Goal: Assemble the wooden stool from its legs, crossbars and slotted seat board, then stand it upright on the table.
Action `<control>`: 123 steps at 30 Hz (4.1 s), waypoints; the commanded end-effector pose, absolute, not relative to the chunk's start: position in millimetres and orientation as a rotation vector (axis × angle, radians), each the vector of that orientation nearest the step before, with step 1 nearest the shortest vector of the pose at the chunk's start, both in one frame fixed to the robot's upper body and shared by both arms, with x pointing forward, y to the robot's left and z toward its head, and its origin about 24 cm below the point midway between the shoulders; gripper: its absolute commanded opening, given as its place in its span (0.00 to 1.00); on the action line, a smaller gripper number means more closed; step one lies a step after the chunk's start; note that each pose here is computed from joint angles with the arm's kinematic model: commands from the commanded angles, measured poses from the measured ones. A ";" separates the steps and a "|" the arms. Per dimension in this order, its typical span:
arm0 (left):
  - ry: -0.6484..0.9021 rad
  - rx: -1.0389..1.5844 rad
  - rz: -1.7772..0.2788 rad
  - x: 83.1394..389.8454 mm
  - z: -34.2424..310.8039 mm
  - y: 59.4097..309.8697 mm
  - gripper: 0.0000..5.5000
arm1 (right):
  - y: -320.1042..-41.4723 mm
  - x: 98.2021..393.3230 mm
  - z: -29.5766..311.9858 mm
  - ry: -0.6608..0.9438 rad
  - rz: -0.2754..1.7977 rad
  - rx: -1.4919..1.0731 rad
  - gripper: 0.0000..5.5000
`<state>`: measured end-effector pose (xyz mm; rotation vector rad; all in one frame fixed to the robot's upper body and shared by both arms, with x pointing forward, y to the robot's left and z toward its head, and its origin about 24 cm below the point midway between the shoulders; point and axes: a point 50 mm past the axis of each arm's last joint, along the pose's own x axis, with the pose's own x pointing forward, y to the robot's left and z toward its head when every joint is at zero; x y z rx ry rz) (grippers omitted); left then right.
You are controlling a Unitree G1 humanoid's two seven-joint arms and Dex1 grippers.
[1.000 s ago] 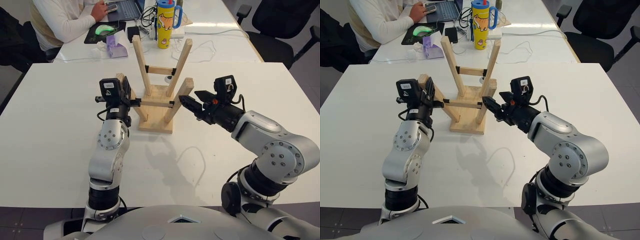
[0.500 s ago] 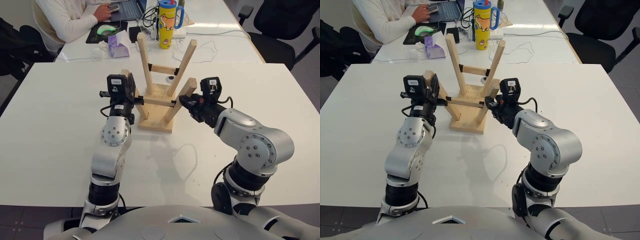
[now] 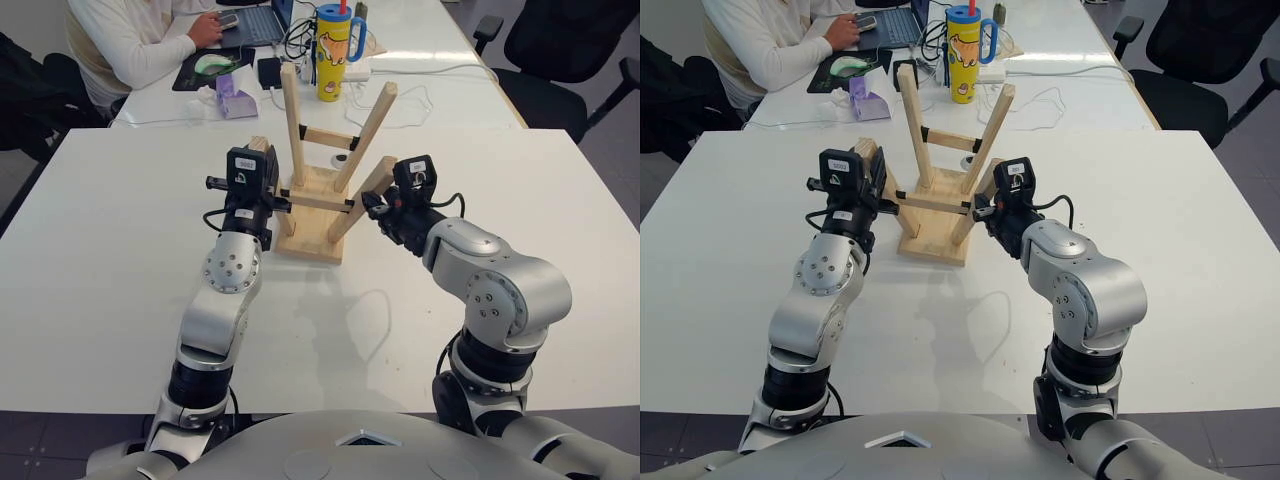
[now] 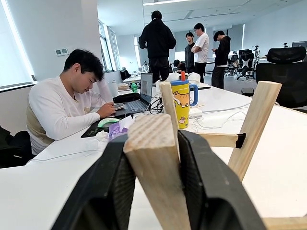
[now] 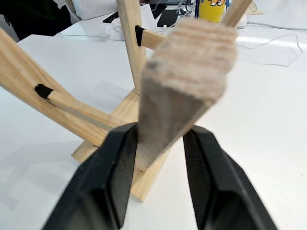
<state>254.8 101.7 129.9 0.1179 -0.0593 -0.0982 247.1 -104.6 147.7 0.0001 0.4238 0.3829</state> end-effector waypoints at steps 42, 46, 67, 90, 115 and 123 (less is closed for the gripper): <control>-0.372 0.140 -0.020 248.1 185.1 133.2 0.50 | -105.9 273.2 219.2 -0.130 0.385 0.082 0.35; -0.504 0.080 -0.041 254.2 223.7 136.6 0.50 | -101.7 279.0 240.0 -0.250 0.414 0.066 0.35; 0.316 0.012 -0.153 274.5 73.1 142.0 0.00 | -101.5 295.7 123.1 0.412 0.544 -0.181 0.00; -0.095 -0.222 -0.325 301.6 199.0 130.0 0.00 | -108.4 314.4 231.8 -0.235 0.415 -0.033 0.00; -0.288 -0.323 0.045 314.2 202.4 219.8 0.00 | -186.0 350.4 164.4 0.075 0.101 -0.019 0.00; -0.273 -0.405 0.065 312.4 198.6 227.6 0.00 | -159.3 319.1 154.8 0.150 0.810 0.045 0.00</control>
